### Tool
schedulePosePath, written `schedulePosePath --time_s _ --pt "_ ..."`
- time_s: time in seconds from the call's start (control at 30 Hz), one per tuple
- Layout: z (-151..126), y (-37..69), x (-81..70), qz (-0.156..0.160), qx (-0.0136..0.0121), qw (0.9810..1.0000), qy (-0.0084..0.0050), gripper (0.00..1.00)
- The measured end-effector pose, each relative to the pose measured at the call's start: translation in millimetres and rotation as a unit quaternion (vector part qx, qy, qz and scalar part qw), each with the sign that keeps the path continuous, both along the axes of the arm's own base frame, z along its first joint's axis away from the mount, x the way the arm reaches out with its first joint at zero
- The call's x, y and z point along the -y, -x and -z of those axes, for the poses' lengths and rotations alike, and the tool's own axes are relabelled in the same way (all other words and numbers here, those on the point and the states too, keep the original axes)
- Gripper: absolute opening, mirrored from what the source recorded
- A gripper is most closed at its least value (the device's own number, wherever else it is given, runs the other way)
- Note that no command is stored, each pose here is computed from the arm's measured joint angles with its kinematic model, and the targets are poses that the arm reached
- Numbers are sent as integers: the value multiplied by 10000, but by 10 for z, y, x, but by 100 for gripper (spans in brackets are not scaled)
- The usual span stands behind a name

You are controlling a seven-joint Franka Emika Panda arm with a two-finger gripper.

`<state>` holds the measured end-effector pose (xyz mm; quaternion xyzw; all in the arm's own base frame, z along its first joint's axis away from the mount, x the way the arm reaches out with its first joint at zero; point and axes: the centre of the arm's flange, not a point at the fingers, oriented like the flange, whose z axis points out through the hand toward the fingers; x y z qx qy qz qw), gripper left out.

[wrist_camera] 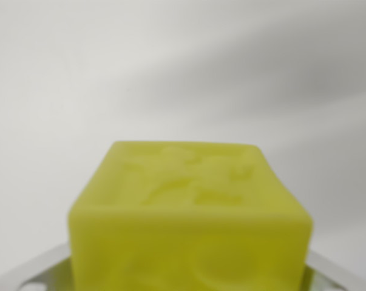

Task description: Pick yellow cube

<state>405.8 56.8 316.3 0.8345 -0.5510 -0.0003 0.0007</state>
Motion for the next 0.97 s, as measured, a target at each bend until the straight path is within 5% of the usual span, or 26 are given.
schedulePosePath --time_s 0.63,0.97 --pt "-464 -1 -2 -2 -2 10000 1 0" --pt "-491 -1 -2 -2 -1 10000 0 0"
